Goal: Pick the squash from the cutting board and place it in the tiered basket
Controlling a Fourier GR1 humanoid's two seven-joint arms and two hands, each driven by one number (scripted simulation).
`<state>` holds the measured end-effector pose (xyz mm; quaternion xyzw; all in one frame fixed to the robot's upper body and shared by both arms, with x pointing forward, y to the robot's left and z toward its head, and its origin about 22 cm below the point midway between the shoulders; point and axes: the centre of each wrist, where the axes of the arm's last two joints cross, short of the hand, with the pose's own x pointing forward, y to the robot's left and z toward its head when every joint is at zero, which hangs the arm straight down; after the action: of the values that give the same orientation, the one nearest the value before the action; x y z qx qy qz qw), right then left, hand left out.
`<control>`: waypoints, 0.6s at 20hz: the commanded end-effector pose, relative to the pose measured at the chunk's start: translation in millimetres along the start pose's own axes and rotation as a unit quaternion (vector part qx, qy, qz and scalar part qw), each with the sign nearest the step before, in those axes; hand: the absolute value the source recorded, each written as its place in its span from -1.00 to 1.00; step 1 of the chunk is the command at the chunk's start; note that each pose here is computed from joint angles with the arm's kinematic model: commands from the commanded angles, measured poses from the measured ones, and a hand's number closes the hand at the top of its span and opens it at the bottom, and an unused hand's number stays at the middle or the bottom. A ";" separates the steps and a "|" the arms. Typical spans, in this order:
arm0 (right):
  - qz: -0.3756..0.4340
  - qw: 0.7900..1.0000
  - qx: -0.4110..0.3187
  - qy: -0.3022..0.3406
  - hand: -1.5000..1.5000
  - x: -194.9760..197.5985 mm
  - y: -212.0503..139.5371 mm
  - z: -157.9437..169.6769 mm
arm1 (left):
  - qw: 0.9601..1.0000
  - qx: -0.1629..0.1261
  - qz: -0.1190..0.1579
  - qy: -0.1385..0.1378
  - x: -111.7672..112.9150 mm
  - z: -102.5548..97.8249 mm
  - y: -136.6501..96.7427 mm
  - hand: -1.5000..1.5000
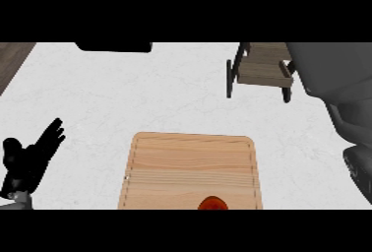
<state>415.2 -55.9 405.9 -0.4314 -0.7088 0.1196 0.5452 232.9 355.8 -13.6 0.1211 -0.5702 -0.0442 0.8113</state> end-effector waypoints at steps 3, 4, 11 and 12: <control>-0.011 1.000 -0.003 0.005 1.00 -15.0 -16.4 -28.4 | 1.000 -0.006 0.001 -0.001 0.1 1.0 -6.7 0.00; -0.011 1.000 -0.007 -0.003 1.00 -27.7 -11.7 -33.1 | 1.000 -0.012 0.004 -0.004 9.7 -2.2 -14.2 0.00; 0.340 0.937 -0.011 -0.086 1.00 -50.1 -39.2 -54.4 | 1.000 -0.002 0.002 -0.003 -1.0 0.1 -11.6 0.00; 0.350 0.931 0.009 -0.103 1.00 -62.4 -36.8 -57.8 | 1.000 -0.002 -0.002 -0.006 8.3 -2.1 4.8 0.00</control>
<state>444.9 -116.5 408.5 -0.6079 -0.6014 0.2886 0.4306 233.3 350.9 -13.0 0.1205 -0.5758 -0.0466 0.8073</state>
